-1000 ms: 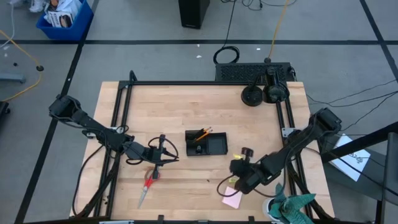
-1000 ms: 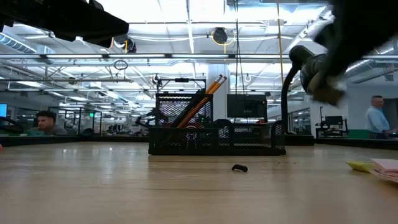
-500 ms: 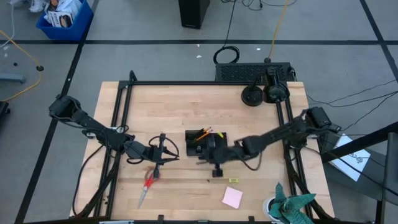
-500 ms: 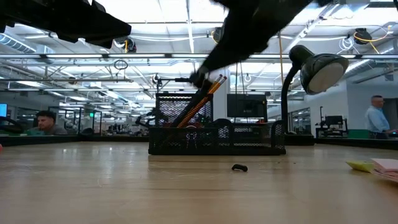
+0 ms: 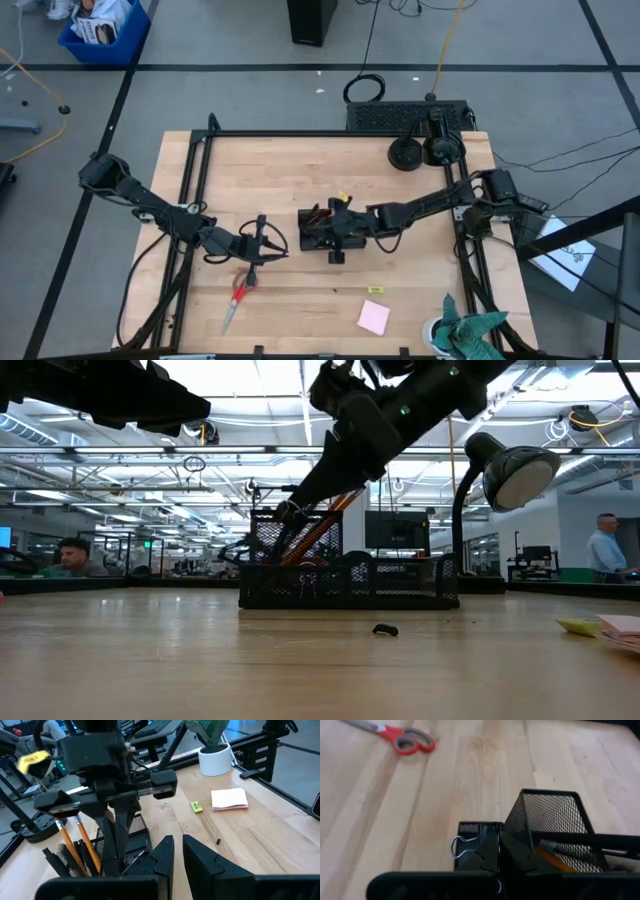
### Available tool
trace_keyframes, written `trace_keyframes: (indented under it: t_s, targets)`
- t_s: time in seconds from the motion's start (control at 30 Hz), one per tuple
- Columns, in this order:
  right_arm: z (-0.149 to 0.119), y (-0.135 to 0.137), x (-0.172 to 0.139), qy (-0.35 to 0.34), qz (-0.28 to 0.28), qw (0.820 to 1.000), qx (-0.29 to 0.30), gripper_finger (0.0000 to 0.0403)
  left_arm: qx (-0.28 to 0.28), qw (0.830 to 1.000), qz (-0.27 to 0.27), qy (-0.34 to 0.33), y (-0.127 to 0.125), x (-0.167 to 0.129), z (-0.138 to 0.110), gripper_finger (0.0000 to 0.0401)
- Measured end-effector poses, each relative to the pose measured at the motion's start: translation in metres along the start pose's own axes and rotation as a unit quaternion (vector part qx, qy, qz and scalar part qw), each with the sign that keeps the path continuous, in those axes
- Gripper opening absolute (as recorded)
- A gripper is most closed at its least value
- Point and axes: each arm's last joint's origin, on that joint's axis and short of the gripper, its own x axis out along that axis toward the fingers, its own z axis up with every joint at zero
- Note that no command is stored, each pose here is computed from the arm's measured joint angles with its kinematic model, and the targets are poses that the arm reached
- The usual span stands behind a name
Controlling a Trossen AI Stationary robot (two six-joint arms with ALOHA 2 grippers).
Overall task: Pick and place office supplies into organizer
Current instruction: Put the binder clip into the bottom left section of the desk organizer
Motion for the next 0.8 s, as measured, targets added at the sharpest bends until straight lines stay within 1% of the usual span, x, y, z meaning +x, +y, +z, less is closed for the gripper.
trace_keyframes:
  t_s: [0.17,0.23,0.37,0.63,0.73,0.8]
  targets:
    - [-0.008,0.003,0.000,0.002,0.001,1.000,-0.005,0.0000,0.004,1.000,0.000,0.000,0.000,0.000,0.000,0.0047]
    - [-0.008,0.003,0.000,0.002,0.001,1.000,-0.005,0.0000,0.012,1.000,0.000,0.000,0.000,0.000,0.000,0.0047]
    - [-0.009,0.005,0.000,0.003,0.004,1.000,-0.006,0.0000,0.011,1.000,0.000,0.000,0.000,0.000,0.000,0.0047]
    - [-0.011,0.010,0.000,0.007,0.010,1.000,-0.028,0.0000,0.010,1.000,0.000,0.000,0.000,0.000,0.000,0.0047]
    - [-0.015,0.011,0.006,0.011,0.010,0.999,-0.033,0.0000,0.010,1.000,0.000,0.000,0.000,0.000,0.000,0.0047]
    - [-0.016,0.013,0.011,0.001,0.022,0.999,-0.038,0.0000,0.009,1.000,0.000,0.000,0.000,0.000,0.000,0.0047]
